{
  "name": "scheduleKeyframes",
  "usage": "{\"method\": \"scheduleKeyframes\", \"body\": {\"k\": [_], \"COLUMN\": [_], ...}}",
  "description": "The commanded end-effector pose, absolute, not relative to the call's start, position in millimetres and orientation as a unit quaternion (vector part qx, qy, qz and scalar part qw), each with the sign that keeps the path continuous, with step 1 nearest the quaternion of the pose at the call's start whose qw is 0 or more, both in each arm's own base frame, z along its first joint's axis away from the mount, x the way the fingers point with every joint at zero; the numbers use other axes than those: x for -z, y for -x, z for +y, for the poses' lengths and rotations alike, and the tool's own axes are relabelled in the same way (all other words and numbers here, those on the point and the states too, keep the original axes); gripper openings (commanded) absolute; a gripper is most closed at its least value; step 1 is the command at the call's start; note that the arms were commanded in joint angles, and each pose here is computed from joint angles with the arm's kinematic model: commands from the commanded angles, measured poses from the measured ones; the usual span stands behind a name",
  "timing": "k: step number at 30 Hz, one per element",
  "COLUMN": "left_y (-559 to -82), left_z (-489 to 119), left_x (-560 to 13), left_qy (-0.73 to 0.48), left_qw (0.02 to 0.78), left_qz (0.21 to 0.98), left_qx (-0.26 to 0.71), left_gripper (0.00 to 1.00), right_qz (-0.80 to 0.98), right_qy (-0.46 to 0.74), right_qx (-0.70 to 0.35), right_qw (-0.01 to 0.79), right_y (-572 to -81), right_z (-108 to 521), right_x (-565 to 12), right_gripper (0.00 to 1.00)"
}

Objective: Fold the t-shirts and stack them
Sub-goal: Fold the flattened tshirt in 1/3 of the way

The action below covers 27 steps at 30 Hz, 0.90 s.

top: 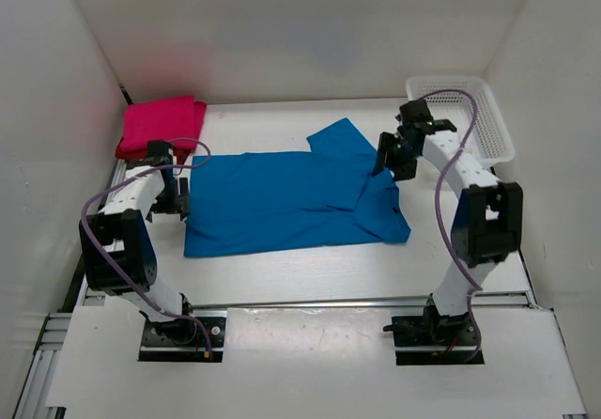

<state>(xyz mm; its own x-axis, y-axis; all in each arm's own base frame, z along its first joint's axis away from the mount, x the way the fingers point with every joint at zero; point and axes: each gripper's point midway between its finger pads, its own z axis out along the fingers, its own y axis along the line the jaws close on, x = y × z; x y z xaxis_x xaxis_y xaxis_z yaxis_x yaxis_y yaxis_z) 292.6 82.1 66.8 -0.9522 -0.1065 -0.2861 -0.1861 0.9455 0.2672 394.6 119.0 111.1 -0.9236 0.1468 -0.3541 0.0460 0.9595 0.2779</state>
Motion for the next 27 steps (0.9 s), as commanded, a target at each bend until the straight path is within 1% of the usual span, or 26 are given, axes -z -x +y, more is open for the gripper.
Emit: {"method": "scheduleKeyframes", "body": {"k": [1,2,3,4,5,6,7,10,11,12,14,15,17,18,20,21,22,23,24,25,26,27], "left_y": [-261,-252,-240,-232,-230,-227,-224,-233,-233,-234,-238,-242,-241,-240,-237,-236,-232,-229,-227,-229,-222,-220], "left_z": [53,48,43,39,37,35,34,34,36,34,30,24,17,16,9,7,7,7,9,11,13,16], "left_x": [-70,-67,-56,-53,-49,-43,-41,-30,-25,-20,-16,-16,-12,-10,-7,-5,-2,1,0,-4,-1,-1], "left_qy": [0.061,0.059,0.057,0.056,0.056,0.055,0.055,0.031,0.027,0.021,0.016,0.009,0.001,0.001,-0.011,-0.012,-0.012,-0.012,-0.012,-0.011,-0.011,-0.011], "left_qw": [0.109,0.098,0.079,0.069,0.067,0.060,0.055,0.061,0.060,0.055,0.053,0.053,0.046,0.042,0.040,0.035,0.029,0.028,0.029,0.037,0.033,0.034], "left_qz": [0.989,0.991,0.994,0.995,0.995,0.996,0.996,0.996,0.995,0.995,0.996,0.997,0.998,0.998,0.998,0.999,0.999,0.999,0.999,0.998,0.998,0.998], "left_qx": [-0.077,-0.065,-0.053,-0.044,-0.038,-0.032,-0.032,-0.060,-0.075,-0.075,-0.068,-0.062,-0.049,-0.049,-0.042,-0.037,-0.037,-0.037,-0.043,-0.048,-0.052,-0.061], "left_gripper": [0.87,0.87,0.87,0.87,0.87,0.87,0.87,0.87,0.87,0.87,0.87,0.87,0.83,0.76,0.65,0.59,0.42,0.30,0.19,0.10,0.10,0.10], "right_qz": [0.980,0.979,0.984,0.984,0.983,0.986,0.985,0.985,0.981,0.980,0.977,0.977,0.975,0.974,0.974,0.973,0.974,0.974,0.973,0.972,0.971,0.970], "right_qy": [-0.049,-0.054,-0.064,-0.064,-0.073,-0.075,-0.080,-0.094,-0.103,-0.115,-0.128,-0.142,-0.152,-0.163,-0.162,-0.161,-0.162,-0.162,-0.172,-0.172,-0.184,-0.183], "right_qx": [-0.110,-0.110,-0.103,-0.103,-0.104,-0.099,-0.099,-0.115,-0.127,-0.131,-0.133,-0.130,-0.130,-0.132,-0.141,-0.145,-0.144,-0.144,-0.138,-0.139,-0.138,-0.135], "right_qw": [0.159,0.163,0.129,0.131,0.133,0.115,0.113,0.091,0.103,0.094,0.104,0.092,0.094,0.083,0.078,0.076,0.072,0.072,0.072,0.078,0.073,0.086], "right_y": [-338,-326,-300,-293,-283,-268,-263,-247,-253,-249,-259,-257,-261,-258,-257,-258,-255,-255,-253,-254,-247,-246], "right_z": [102,96,92,90,86,84,83,83,83,83,80,76,73,72,75,77,77,77,72,72,69,67], "right_x": [-116,-120,-100,-95,-96,-82,-78,-59,-56,-47,-39,-30,-23,-16,-13,-10,-8,-8,-7,-10,-8,-13], "right_gripper": [0.67,0.69,0.71,0.77,0.79,0.81,0.82,0.83,0.83,0.83,0.83,0.83,0.83,0.81,0.73,0.60,0.49,0.39,0.18,0.11,0.06,0.00]}}
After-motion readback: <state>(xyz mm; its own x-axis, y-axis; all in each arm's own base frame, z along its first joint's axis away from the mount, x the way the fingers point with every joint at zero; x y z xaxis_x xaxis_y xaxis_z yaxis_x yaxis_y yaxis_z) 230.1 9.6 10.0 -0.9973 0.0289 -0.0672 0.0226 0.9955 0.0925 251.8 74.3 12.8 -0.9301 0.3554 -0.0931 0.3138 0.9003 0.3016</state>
